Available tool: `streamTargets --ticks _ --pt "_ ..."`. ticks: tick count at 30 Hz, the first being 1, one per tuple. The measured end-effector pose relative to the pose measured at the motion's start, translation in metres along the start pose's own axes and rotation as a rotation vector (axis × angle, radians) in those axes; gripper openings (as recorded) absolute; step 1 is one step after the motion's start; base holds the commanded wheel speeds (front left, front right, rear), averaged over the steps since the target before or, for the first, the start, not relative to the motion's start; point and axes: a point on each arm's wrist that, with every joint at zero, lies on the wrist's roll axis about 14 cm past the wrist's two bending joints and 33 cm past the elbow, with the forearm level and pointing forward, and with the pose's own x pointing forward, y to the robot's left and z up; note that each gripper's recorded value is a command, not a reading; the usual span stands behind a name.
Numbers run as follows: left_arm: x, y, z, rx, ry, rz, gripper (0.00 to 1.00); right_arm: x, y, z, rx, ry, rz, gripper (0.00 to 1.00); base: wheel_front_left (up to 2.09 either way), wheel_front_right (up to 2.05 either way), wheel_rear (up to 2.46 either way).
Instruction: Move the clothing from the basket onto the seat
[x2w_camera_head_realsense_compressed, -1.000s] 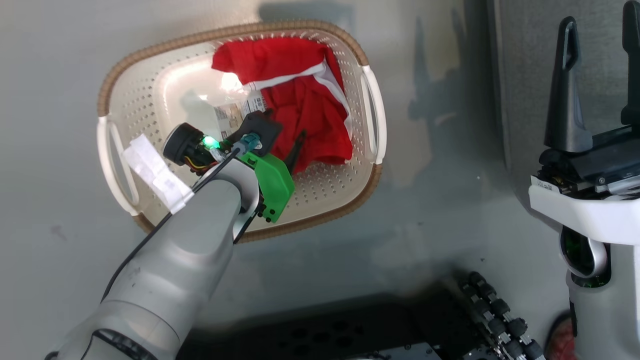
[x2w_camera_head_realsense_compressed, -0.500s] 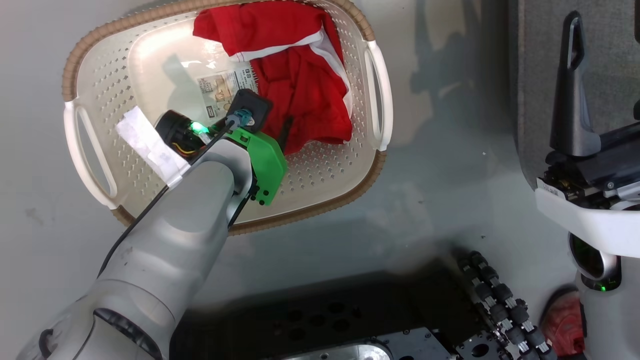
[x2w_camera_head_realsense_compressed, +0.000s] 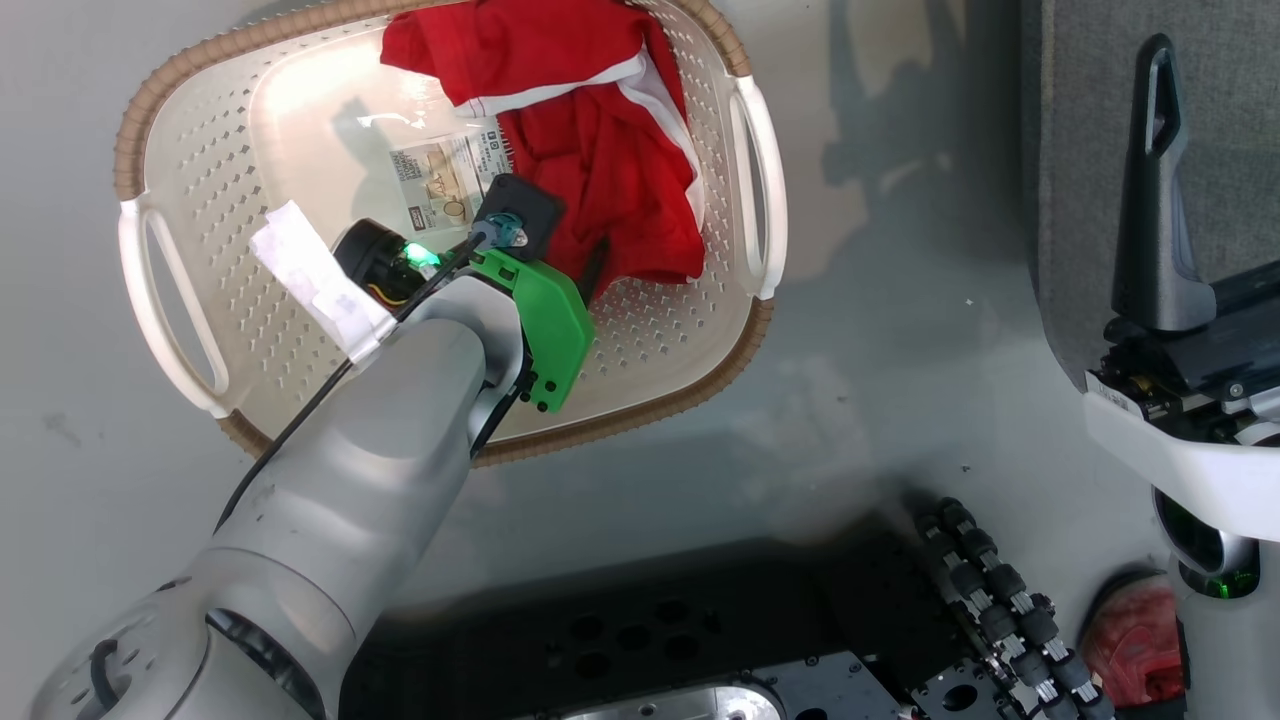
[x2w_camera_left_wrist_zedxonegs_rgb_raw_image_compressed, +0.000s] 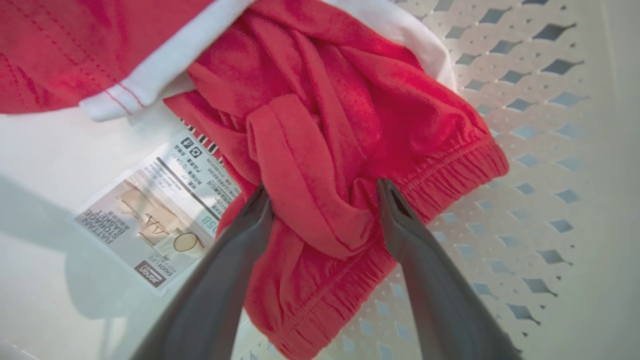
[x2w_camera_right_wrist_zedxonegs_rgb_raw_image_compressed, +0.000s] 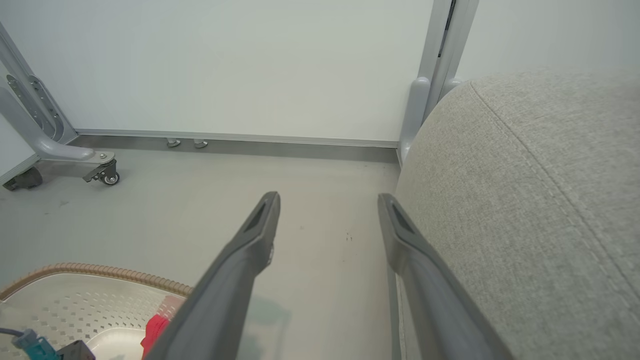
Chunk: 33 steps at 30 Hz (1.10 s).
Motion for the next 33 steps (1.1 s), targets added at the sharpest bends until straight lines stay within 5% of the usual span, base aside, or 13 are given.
streamTargets --ticks 26,28,33 --pt "0.006 -0.002 -0.001 0.014 -0.045 -0.009 1.00 -0.013 0.001 -0.011 -0.013 0.046 0.005 1.00 0.00 0.00 0.00" --pt "0.007 -0.001 0.003 0.027 -0.067 -0.002 0.00 -0.013 0.001 -0.010 -0.014 0.044 0.004 1.00 0.00 0.00 0.00" --pt "0.007 -0.001 0.007 0.038 -0.089 -0.005 0.00 -0.015 -0.003 -0.008 -0.023 0.046 -0.006 1.00 0.00 0.00 0.00"
